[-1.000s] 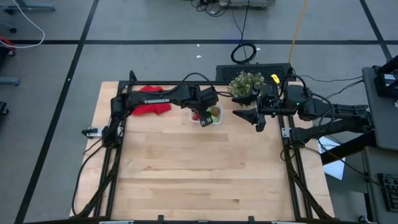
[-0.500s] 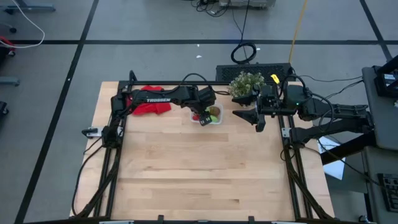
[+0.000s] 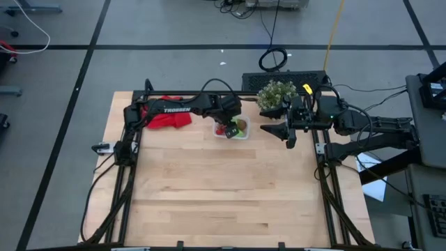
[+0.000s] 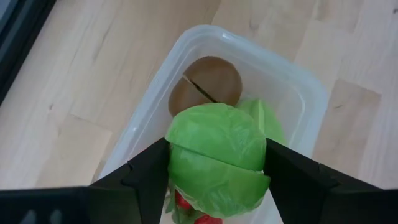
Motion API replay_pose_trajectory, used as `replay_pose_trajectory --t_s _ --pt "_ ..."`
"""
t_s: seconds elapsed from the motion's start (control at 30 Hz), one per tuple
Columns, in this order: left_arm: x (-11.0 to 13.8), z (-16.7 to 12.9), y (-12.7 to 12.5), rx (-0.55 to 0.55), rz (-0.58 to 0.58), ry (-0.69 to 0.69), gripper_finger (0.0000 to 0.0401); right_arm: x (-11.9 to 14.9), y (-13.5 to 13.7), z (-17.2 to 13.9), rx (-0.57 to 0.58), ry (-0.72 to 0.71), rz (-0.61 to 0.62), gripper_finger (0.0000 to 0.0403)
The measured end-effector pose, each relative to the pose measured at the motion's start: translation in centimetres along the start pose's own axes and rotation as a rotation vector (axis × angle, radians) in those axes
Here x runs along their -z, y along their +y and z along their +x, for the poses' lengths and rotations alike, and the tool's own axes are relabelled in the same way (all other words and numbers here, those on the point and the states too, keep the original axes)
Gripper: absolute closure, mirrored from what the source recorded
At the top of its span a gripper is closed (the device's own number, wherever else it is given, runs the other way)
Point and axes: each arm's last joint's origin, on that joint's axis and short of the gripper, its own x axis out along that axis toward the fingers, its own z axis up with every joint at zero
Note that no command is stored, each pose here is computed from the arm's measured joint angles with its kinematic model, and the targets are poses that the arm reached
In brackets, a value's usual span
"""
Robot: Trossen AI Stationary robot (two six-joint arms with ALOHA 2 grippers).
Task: Pick and placing Produce into tupperware
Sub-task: Put the cabbage into the bin
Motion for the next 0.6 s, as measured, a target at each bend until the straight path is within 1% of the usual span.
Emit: replay_pose_trajectory --t_s 0.4,0.6 --pt "1.4 1.6 1.2 0.031 -0.041 0.014 0.0169 0.0 0.0 0.0 0.0 0.0 0.007 0.014" --pt "1.1 1.6 1.1 0.04 -0.034 -0.016 0.0169 0.0 0.0 0.0 0.0 -0.001 0.0 0.014"
